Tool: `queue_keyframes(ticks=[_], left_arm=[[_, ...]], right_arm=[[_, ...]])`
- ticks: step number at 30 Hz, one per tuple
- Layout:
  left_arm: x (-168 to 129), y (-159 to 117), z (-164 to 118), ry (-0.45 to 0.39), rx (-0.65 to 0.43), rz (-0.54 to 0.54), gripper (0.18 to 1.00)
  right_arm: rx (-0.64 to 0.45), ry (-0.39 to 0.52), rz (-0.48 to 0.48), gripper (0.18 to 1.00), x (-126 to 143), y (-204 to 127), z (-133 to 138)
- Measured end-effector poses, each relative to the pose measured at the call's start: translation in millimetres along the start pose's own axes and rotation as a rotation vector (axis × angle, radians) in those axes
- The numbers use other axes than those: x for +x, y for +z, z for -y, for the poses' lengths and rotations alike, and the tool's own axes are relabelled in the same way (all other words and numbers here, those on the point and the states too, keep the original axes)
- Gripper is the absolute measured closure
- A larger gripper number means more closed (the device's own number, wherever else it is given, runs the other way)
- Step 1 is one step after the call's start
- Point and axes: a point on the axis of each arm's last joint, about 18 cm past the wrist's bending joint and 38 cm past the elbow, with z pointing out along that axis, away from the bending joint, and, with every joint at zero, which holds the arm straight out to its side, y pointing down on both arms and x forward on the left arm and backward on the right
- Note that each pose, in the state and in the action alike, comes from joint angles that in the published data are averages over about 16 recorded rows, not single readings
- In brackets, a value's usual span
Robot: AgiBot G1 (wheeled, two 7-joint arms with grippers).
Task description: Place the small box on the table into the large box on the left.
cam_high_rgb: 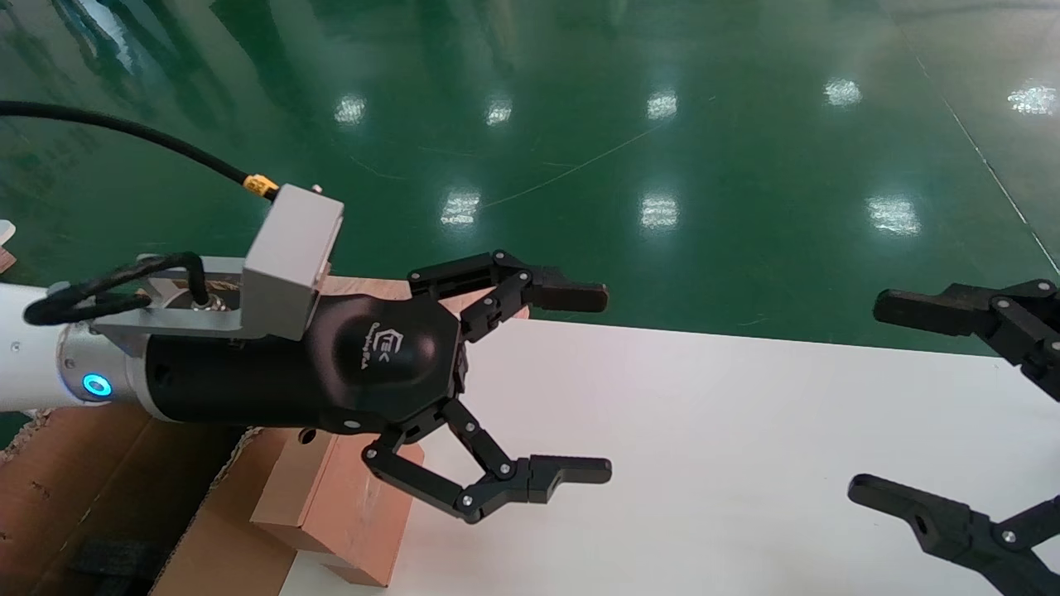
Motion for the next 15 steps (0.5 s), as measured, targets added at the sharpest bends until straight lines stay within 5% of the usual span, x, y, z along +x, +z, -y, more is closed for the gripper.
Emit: queue_keyframes(ticks=[15], left_arm=[[-0.4,-0.6,-0.3,-0.001,-0.003,0.003,0.184]], right_arm=[[0.000,0.000,0.000,0.178,0.0,0.0,0.0]])
